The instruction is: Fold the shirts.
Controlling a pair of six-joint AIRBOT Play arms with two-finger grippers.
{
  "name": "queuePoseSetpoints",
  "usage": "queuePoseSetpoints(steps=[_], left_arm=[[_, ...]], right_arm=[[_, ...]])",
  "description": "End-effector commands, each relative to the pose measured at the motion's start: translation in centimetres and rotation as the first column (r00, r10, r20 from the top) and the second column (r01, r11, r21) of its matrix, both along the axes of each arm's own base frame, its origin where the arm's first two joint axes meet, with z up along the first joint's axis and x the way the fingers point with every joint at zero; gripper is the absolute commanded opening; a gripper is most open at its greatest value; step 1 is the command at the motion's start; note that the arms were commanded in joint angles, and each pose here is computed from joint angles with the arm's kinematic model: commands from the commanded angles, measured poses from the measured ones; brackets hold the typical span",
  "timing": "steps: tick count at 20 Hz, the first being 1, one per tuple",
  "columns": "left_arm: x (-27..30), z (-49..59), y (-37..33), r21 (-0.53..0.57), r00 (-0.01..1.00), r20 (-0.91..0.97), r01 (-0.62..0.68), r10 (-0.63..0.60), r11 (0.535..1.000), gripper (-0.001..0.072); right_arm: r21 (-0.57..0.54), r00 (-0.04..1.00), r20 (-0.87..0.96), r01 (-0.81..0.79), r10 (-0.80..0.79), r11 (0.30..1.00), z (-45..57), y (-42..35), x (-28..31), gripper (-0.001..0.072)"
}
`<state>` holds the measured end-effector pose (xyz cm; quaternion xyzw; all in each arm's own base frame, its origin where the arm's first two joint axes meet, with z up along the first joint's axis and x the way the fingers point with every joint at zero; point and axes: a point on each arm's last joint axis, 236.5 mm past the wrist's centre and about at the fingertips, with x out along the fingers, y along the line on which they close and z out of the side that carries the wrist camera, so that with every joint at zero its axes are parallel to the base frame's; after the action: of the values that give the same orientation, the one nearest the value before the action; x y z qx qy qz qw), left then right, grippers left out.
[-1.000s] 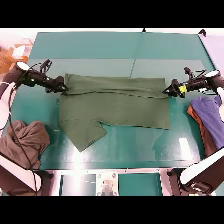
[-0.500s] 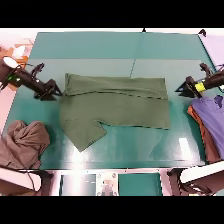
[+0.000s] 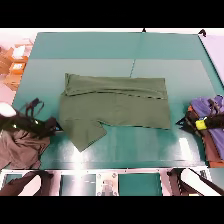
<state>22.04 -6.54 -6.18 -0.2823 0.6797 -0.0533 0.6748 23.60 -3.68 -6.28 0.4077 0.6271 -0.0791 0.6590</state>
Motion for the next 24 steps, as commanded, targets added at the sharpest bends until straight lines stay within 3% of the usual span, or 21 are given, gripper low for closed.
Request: queuePoseSetpoints(steps=[1,4,8,9,10,11,16,18,19,24], left_arm=[[-1.2,-2.7,-2.2,-0.074,0.991,0.048,-0.123,0.127,0.99,0.0487],[-0.1,-4.4,-3.2,-0.086,0.977,0.094,-0.183,0.191,0.979,0.0486],[2.0,-5.1,-5.5,-0.147,0.959,0.127,-0.235,0.254,0.961,0.0485],[2.7,-4.8,-6.0,-0.172,0.952,0.148,-0.241,0.267,0.955,0.0402],[3.1,-4.4,-6.2,-0.185,0.951,0.171,-0.228,0.259,0.956,0.0153],[3.4,-4.1,-6.3,-0.188,0.951,0.187,-0.21,0.245,0.96,0.0027],[4.4,-1.9,-6.9,-0.178,0.961,0.241,-0.093,0.135,0.98,0.0026],[4.9,-0.8,-7.0,-0.158,0.961,0.265,-0.033,0.075,0.987,0.0026],[5.0,-0.2,-7.1,-0.157,0.961,0.271,-0.009,0.052,0.988,0.0026],[2.4,1.7,-8.1,-0.164,0.975,0.196,0.142,-0.109,0.976,0.0025]], right_arm=[[0.047,0.992,0.054,0.107,-0.11,0.993,-2.7,2.4,-1.0,0.0333],[0.093,0.982,0.121,0.136,-0.146,0.986,-3.2,4.1,0.7,0.0334],[0.062,0.976,0.17,0.126,-0.135,0.99,-3.7,5.0,2.5,0.0336],[0.071,0.975,0.174,0.13,-0.141,0.989,-3.8,5.4,2.8,0.0337],[0.083,0.975,0.17,0.133,-0.146,0.988,-3.8,5.7,2.9,0.0336],[0.097,0.975,0.162,0.14,-0.155,0.985,-3.9,5.8,3.0,0.0337],[0.083,0.965,0.174,0.184,-0.196,0.979,-4.4,5.0,3.8,0.0322],[0.068,0.954,0.2,0.214,-0.223,0.974,-4.3,4.3,4.6,0.0047],[0.065,0.953,0.204,0.214,-0.223,0.975,-4.2,4.2,4.7,0.0016],[0.042,0.985,0.165,0.042,-0.049,0.998,-3.4,5.3,2.4,0.0013]])
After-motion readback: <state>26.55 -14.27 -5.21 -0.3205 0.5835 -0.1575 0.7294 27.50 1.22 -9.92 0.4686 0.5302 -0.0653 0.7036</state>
